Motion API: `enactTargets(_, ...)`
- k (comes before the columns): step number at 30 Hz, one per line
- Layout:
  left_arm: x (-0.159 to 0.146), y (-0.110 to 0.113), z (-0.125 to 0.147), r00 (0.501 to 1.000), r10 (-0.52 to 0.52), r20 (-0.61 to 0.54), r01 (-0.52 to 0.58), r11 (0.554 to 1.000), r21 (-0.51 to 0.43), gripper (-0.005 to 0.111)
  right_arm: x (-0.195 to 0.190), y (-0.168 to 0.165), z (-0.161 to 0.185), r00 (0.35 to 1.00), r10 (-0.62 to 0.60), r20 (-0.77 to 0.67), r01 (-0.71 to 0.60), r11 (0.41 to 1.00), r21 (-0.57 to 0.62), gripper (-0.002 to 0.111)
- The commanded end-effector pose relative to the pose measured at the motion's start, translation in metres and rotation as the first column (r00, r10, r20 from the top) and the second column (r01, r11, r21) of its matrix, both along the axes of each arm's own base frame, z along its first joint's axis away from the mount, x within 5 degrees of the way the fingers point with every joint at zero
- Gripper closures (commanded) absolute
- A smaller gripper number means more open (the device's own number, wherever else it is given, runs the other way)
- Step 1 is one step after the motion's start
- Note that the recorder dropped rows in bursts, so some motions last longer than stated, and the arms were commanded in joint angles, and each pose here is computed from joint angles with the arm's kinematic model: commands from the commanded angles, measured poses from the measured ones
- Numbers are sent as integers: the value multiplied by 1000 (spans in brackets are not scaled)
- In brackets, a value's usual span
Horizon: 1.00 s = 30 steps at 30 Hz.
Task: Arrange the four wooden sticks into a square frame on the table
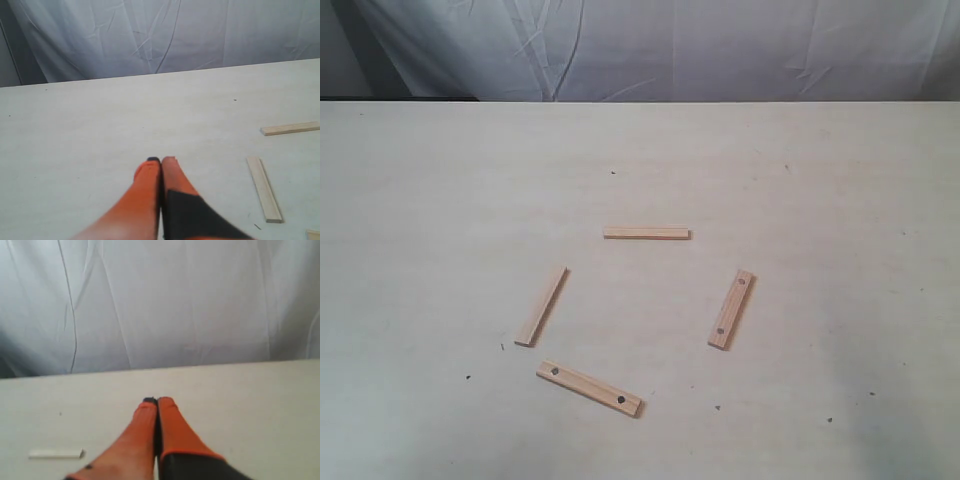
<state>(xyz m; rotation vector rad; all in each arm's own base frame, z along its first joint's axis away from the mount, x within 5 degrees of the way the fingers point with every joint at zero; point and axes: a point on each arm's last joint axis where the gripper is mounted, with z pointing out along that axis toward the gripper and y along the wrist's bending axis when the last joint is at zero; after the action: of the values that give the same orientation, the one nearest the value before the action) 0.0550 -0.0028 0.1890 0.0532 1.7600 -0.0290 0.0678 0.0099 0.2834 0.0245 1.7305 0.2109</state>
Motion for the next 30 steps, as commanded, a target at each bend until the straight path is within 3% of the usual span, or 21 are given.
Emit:
enactTargets(1, 0, 0, 0, 1000, 0, 15, 0, 1000, 0, 107, 26, 3, 21, 986, 12, -165, -14, 1000, -10, 109)
enactTargets(6, 0, 0, 0, 1000, 0, 15, 0, 1000, 0, 107, 46, 3, 23, 988, -3, -151, 3, 1000, -2, 109)
enactTargets(12, 0, 0, 0, 1000, 0, 15, 0, 1000, 0, 107, 70, 7, 4, 942, 9, -335, -3, 1000, 18, 109)
enactTargets(17, 0, 0, 0, 1000, 0, 15, 0, 1000, 0, 107, 111, 12, -11, 818, 20, -574, 23, 997, 68, 109)
enactTargets(21, 0, 0, 0, 1000, 0, 15, 0, 1000, 0, 107, 146, 21, -30, 669, 65, -740, 42, 991, 126, 109)
enactTargets(25, 0, 0, 0, 1000, 0, 15, 0, 1000, 0, 107, 174, 43, -51, 557, 117, -822, 13, 989, 150, 109)
enactTargets(30, 0, 0, 0, 1000, 0, 15, 0, 1000, 0, 107, 199, 94, -66, 491, 160, -856, -40, 986, 161, 109)
